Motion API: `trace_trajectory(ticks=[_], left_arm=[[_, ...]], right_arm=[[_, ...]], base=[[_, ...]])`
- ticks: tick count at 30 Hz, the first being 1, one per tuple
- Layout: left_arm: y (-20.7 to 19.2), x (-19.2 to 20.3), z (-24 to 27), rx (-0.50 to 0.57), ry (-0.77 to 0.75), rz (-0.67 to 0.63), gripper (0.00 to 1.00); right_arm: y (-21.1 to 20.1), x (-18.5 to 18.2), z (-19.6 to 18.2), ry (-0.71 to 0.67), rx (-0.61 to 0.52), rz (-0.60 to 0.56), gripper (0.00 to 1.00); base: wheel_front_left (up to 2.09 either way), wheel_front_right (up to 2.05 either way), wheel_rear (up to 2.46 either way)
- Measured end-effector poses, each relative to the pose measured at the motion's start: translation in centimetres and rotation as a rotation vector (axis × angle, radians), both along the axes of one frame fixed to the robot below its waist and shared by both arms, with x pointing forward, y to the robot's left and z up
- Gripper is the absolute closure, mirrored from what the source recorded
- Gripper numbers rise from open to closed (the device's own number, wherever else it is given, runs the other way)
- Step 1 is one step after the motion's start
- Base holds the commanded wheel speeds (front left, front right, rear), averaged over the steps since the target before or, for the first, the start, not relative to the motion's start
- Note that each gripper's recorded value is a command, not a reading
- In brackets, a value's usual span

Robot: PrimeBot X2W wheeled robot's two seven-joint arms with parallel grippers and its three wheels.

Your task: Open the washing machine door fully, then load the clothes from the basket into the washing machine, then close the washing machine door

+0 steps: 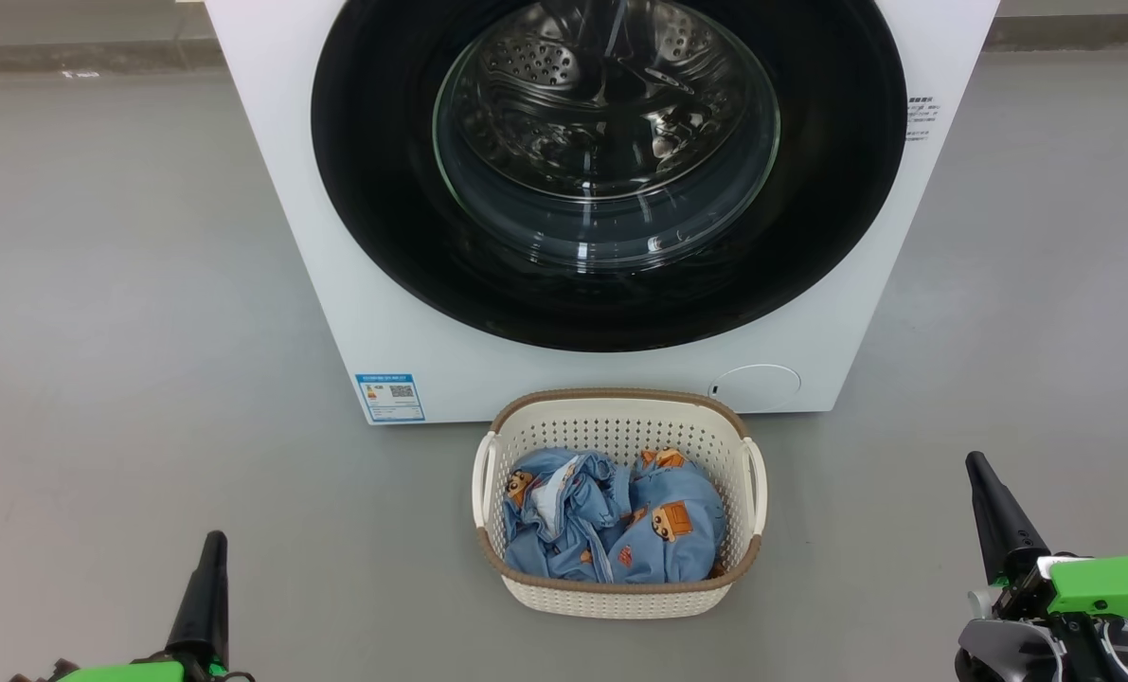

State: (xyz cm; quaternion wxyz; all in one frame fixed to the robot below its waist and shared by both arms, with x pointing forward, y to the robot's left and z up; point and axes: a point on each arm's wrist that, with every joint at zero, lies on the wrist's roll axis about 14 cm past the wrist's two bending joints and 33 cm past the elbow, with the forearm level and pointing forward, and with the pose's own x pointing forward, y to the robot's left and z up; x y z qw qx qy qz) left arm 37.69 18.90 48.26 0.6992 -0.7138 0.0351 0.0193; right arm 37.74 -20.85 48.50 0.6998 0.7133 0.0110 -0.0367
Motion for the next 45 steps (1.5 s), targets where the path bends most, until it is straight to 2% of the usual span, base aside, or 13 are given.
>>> trace_trajectory(ticks=[45], left_arm=[[0.05,0.00,0.01,0.000,0.000,0.002,1.00]], right_arm=[[0.19,0.00,-0.04,0.001,0.001,0.003,1.00]], base=[[0.00,0.00,0.00]])
